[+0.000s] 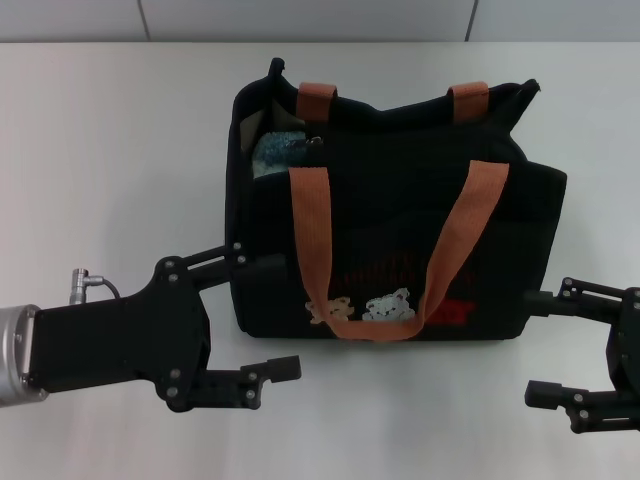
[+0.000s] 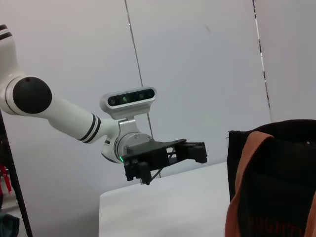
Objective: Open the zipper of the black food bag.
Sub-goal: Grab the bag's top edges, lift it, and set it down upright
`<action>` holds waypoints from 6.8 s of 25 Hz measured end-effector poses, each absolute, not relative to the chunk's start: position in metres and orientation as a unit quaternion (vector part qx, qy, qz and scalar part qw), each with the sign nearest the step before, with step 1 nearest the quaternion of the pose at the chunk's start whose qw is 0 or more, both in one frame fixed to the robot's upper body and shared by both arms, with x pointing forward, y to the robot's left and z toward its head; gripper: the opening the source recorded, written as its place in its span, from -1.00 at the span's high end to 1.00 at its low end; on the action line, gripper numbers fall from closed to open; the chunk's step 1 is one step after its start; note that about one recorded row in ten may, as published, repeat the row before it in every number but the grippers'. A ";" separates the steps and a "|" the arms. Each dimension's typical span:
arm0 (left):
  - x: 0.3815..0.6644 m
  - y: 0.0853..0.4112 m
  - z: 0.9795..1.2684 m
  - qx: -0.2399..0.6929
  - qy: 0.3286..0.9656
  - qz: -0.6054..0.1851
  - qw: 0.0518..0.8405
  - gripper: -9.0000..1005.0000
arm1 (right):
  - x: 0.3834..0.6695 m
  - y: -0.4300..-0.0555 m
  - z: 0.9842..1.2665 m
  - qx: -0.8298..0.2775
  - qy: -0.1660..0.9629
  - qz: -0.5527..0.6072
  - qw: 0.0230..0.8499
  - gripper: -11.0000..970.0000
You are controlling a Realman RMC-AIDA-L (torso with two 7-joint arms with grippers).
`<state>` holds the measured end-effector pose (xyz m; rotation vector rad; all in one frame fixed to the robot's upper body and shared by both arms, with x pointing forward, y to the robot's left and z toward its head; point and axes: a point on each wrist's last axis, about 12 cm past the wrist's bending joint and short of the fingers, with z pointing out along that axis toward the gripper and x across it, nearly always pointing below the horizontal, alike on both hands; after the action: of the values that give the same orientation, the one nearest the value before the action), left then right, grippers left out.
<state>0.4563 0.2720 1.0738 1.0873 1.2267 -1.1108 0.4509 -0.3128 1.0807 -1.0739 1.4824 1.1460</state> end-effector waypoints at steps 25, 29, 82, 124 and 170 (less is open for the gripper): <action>0.456 0.269 1.071 0.462 0.521 -0.476 0.537 -0.68 | 0.453 -0.311 1.082 -0.440 0.603 0.469 0.471 -0.73; 0.455 0.269 1.072 0.461 0.520 -0.477 0.538 -0.68 | 0.453 -0.309 1.081 -0.440 0.602 0.471 0.472 -0.73; 0.470 0.263 1.041 0.342 0.552 -0.284 0.706 -0.08 | 0.455 -0.307 1.082 -0.435 0.598 0.473 0.478 -0.72; 0.532 0.232 1.117 0.435 0.368 -0.296 0.767 0.76 | 0.568 -0.281 1.235 -0.355 0.682 0.432 0.472 -0.71; 0.534 0.219 1.126 0.468 0.327 -0.311 0.760 0.76 | 0.603 -0.216 1.297 -0.298 0.792 0.473 0.247 -0.37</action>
<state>0.5341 0.2192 1.1256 1.0182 0.7117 -0.6772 0.6030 -0.2162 1.2971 -0.8116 2.1596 1.2888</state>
